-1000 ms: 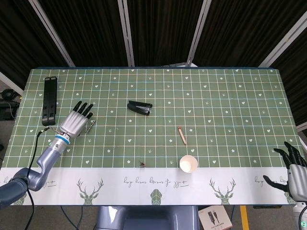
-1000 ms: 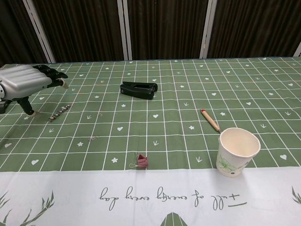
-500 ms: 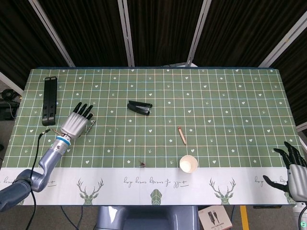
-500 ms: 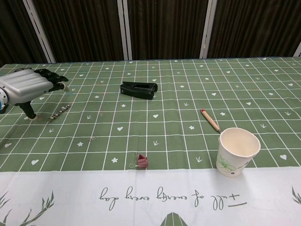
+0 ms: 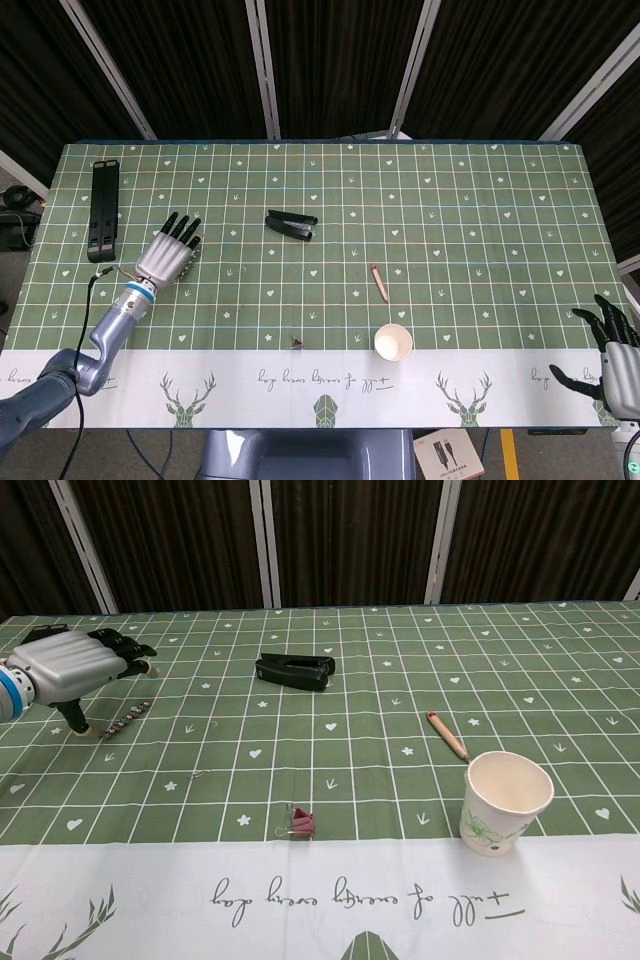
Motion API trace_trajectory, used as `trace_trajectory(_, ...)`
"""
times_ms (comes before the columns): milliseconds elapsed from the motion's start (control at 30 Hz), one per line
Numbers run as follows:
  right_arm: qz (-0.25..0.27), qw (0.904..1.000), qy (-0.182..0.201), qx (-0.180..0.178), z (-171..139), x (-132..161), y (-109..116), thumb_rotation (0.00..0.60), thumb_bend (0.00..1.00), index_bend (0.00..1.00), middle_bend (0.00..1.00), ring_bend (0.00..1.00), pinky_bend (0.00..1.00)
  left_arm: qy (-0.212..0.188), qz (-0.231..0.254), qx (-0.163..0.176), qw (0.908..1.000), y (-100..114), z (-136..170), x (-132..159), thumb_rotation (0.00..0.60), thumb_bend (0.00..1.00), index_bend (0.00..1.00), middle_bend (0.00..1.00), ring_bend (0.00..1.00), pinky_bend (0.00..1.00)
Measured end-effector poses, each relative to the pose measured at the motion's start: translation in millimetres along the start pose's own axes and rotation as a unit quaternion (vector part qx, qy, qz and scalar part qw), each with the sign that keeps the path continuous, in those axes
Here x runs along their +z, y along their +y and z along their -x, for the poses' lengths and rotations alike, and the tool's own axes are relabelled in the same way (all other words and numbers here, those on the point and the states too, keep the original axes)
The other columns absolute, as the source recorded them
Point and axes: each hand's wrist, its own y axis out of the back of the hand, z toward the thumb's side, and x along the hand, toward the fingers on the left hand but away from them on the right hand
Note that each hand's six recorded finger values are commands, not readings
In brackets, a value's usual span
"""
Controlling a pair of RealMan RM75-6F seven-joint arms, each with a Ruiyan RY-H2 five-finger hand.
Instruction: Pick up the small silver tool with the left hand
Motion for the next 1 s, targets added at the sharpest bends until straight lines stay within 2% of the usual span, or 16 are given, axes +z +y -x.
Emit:
trace_trajectory(433,-0.001,1.0,0.002,0.001,0,1,-1,0.6,0.09,0.2,0.01,0.0,0.16,-0.021,0.029,0.026,0.999,13,-4,23,0.6,0.15,0.16,0.0,0.0,0.02)
trace_trajectory(600,-0.001,1.0,0.003,0.0,0,2,-1,0.6,0.09,0.2,0.01,0.0,0.16,-0.022,0.033,0.025,0.9989,15,-6,30,0.6,0.15,0.17,0.0,0.0,0.01)
trace_trajectory(800,0.0,1.0,0.004,-0.001,0,2,0,0.6,0.09,0.2,0.01,0.0,0.16,-0.01,0.05,0.023,0.9984,15,-11,38,0.6,0.15,0.19,0.0,0.0,0.01)
trace_trajectory(1000,0.0,1.0,0.003,0.0,0,2,-1,0.6,0.09,0.2,0.01,0.0,0.16,0.006,0.066,0.03,0.9973,20,-17,41,0.6,0.2,0.2,0.0,0.0,0.01)
